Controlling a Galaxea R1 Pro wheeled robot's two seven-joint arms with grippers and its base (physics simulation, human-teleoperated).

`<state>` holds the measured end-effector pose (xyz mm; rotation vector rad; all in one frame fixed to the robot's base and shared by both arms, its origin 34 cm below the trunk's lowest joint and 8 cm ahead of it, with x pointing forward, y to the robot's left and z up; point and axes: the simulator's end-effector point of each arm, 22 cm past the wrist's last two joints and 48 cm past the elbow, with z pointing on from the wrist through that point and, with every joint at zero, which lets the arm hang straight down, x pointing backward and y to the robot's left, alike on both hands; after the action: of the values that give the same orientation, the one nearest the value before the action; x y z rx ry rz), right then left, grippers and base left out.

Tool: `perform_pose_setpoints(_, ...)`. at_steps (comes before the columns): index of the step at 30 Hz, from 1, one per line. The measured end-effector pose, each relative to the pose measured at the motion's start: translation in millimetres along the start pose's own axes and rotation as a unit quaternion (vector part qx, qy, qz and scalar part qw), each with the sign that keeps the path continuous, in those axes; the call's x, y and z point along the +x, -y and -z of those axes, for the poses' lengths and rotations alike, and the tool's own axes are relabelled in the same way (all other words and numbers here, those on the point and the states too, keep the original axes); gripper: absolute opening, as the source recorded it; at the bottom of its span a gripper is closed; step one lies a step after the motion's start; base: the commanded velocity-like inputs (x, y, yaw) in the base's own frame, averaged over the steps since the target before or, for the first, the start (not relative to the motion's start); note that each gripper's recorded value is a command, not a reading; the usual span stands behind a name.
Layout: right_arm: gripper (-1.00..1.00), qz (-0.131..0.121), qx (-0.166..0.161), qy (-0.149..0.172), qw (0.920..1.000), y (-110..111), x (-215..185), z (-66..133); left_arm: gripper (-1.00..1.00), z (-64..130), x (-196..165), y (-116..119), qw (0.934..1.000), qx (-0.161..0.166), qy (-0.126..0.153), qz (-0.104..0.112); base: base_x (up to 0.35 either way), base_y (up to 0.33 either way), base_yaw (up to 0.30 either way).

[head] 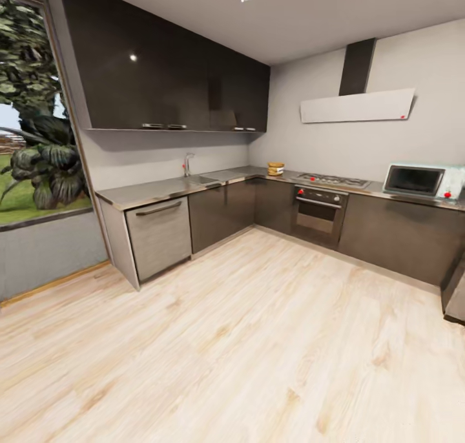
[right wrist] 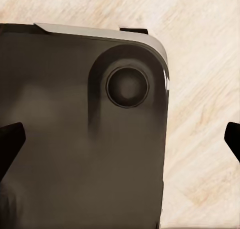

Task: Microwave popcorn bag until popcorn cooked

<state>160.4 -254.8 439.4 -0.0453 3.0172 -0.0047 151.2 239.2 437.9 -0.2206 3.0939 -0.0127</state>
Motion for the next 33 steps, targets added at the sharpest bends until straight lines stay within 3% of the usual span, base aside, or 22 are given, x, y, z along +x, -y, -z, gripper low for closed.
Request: perform_pose_setpoints(33,1.00,-0.005,-0.002,0.000,1.0000,0.0,0.0,0.0,1.00,0.0,-0.4,-1.3,1.0000,-0.001,0.000,0.000,0.000,0.000,-0.291)
